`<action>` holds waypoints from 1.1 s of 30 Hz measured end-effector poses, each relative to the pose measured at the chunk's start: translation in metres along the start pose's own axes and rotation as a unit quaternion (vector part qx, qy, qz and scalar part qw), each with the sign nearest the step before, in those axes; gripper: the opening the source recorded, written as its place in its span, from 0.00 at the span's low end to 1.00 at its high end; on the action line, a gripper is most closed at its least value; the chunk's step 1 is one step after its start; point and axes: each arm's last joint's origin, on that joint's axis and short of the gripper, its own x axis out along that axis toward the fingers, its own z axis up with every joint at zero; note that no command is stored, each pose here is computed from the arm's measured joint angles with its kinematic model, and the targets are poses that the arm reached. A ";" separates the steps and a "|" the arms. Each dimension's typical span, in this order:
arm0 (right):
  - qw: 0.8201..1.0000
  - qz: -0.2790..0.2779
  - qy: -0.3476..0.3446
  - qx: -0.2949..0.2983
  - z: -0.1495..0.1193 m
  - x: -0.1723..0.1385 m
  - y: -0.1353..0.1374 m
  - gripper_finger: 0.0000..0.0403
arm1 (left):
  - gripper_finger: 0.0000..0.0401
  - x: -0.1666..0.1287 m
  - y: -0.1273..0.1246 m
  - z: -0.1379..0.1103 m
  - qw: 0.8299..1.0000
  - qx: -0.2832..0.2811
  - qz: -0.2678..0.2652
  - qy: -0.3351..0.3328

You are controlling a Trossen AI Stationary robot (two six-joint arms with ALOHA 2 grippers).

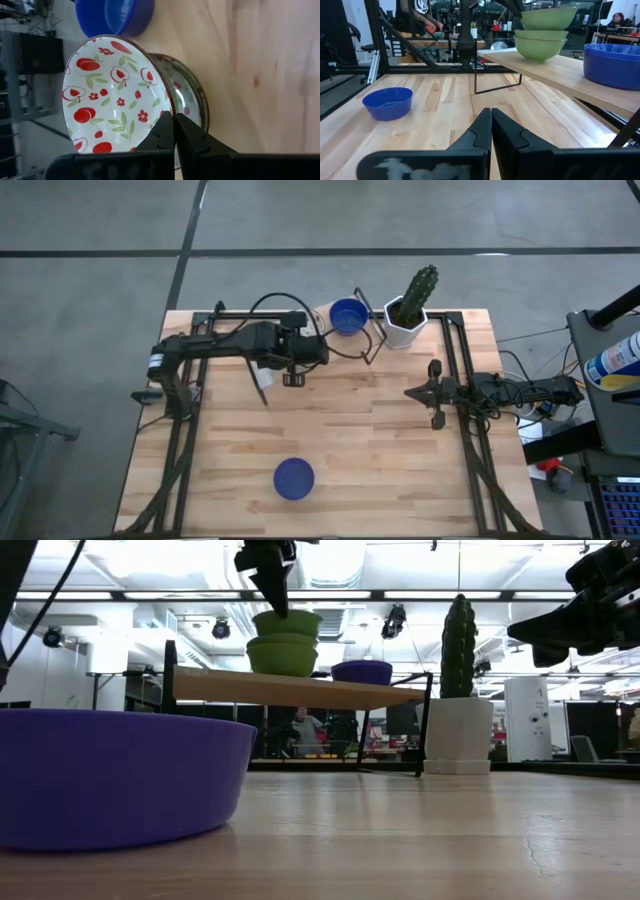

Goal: Pick & Place Mini bowls
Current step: Stack the white patterned bowl on top of the white patterned bowls on the shelf

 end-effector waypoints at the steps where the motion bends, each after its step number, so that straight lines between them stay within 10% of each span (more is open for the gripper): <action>1: 1.000 0.000 0.000 0.000 0.000 0.000 0.000 0.02 | 0.00 0.000 0.000 0.001 1.000 -0.002 -0.007 -0.003; 33: 1.000 0.000 0.000 0.000 0.000 0.000 0.000 0.02 | 0.02 0.011 -0.005 0.001 0.998 -0.018 -0.048 0.022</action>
